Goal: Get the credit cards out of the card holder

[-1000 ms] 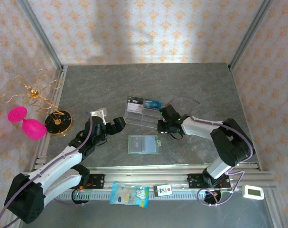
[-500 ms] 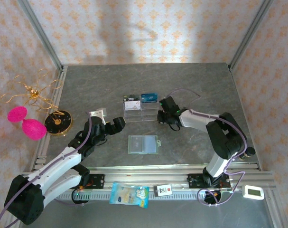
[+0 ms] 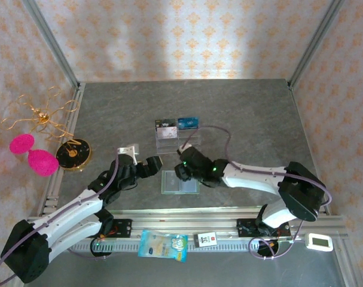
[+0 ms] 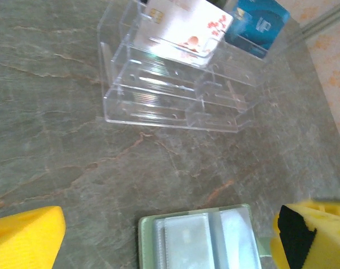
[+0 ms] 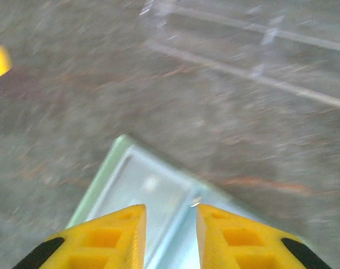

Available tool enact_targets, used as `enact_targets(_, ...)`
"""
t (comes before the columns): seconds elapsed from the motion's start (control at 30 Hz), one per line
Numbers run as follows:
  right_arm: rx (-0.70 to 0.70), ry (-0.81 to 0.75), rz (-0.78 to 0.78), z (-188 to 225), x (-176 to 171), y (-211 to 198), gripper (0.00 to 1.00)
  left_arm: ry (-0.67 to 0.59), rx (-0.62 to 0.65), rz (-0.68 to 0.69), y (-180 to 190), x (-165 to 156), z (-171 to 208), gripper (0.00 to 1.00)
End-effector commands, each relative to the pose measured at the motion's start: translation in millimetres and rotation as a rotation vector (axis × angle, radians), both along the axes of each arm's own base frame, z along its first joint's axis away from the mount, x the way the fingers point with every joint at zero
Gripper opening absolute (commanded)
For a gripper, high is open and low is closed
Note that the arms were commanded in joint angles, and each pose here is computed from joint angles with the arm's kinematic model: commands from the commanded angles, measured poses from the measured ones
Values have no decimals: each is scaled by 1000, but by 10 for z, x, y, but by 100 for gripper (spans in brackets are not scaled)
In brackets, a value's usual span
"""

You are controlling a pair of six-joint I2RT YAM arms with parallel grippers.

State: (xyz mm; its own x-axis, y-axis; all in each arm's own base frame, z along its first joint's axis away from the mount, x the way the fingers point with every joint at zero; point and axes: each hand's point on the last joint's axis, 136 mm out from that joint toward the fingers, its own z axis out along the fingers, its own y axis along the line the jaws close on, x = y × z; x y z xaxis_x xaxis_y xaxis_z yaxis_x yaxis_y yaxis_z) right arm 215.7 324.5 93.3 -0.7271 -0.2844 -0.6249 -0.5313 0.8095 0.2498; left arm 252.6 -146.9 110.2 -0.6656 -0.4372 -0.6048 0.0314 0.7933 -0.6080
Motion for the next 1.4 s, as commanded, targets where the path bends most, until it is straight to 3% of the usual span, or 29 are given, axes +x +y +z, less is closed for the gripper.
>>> enact_targets(0.0,-81,-58,4,-118,-14,71,30,-15,-23,82,134,-21,10,99)
enact_targets(0.5,-225,-56,62,-371,-216,424,35,-39,-13,77,182,-77,19,98)
enact_targets(0.87,-370,-11,59,-772,-284,283,34,-39,-10,42,149,-116,-14,94)
enact_targets(0.97,-374,-22,41,-781,-266,242,24,-30,-14,18,108,-143,-31,89)
enact_targets(1.03,-340,-36,22,-734,-247,238,8,-15,-21,2,68,-172,-74,86)
enact_targets(1.1,-285,-52,11,-664,-233,267,0,-2,-23,-12,24,-202,-123,83)
enact_targets(1.2,-185,-83,-16,-502,-196,306,0,19,-36,-43,-82,-253,-196,76)
enact_targets(1.37,-36,-78,-12,-336,-231,353,0,56,-40,-93,-246,-298,-298,45)
